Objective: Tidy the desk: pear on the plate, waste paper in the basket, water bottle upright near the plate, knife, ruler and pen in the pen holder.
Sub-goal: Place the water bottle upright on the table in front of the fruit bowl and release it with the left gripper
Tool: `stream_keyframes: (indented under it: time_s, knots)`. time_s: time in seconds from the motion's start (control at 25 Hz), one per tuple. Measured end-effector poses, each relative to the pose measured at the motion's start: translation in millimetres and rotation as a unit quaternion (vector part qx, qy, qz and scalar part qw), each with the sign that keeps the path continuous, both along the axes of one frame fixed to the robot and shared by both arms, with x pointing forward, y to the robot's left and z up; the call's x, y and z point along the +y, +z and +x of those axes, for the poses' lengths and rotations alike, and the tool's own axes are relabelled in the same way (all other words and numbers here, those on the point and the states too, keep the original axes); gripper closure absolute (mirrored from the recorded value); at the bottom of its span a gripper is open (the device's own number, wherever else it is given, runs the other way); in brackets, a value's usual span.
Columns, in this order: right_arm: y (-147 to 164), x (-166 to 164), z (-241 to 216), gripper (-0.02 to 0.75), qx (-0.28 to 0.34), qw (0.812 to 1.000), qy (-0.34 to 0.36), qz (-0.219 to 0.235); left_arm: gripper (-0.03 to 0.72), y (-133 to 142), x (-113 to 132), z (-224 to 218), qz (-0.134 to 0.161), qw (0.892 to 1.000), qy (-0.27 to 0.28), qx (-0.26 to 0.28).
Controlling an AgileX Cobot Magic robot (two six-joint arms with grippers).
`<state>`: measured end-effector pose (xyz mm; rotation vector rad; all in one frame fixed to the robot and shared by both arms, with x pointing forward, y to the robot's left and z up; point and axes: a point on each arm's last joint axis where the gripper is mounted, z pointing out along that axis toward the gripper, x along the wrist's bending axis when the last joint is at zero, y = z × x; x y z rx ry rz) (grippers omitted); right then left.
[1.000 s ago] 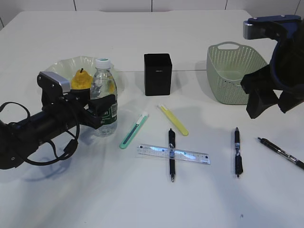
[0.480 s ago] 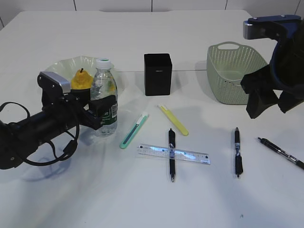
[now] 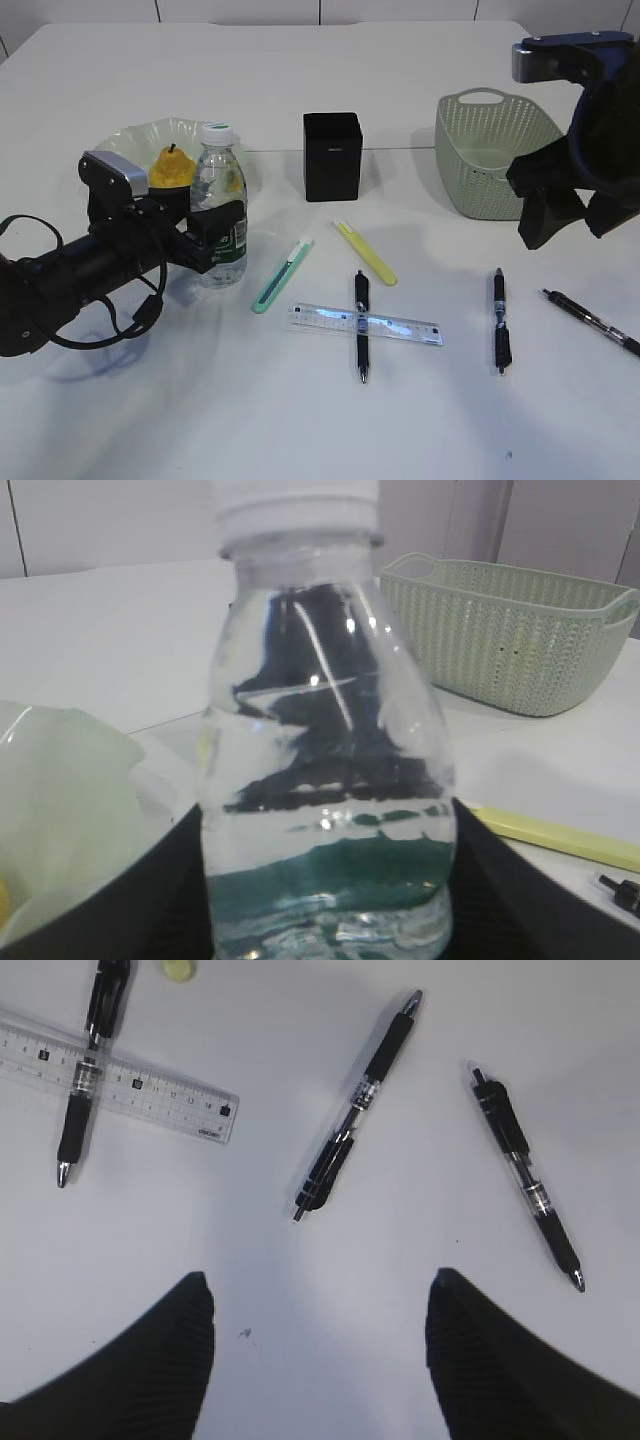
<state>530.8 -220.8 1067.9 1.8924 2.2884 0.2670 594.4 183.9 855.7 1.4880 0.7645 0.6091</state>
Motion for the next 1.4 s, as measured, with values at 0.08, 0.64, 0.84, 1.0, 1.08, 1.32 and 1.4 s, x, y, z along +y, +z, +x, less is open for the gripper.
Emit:
stream_keyframes:
  time_s: [0.08,0.64,0.84,1.0,1.08,1.32,1.4]
  knots:
    - [0.0,0.0,0.0,0.244,0.0,1.0,0.0,0.0,0.272,0.0,0.0,0.0,0.0,1.0,0.0,0.0]
    - [0.1,0.1,0.2,0.244,-0.001,1.0,0.0,0.0,0.223,-0.3,0.0,0.0,0.001,1.0,0.0,0.001]
    - [0.1,0.1,0.2,0.244,-0.001,1.0,0.0,0.0,0.201,0.5,0.2,0.3,0.006,1.0,0.001,0.005]
    - [0.1,0.1,0.3,0.244,-0.002,1.0,0.0,0.001,0.188,-0.3,0.3,0.3,0.009,1.0,0.002,0.008]
    - [0.1,0.1,0.3,0.244,-0.002,1.0,0.0,0.001,0.167,-1.8,0.4,-0.4,0.014,1.0,0.001,0.014]
    - [0.1,0.1,0.3,0.244,-0.002,1.0,0.0,0.001,0.103,-9.4,2.2,-2.6,0.037,0.998,0.005,0.044]
    - [0.1,0.1,0.3,0.244,-0.002,1.0,0.0,0.001,0.099,-8.6,2.2,-2.4,0.037,0.998,0.005,0.043]
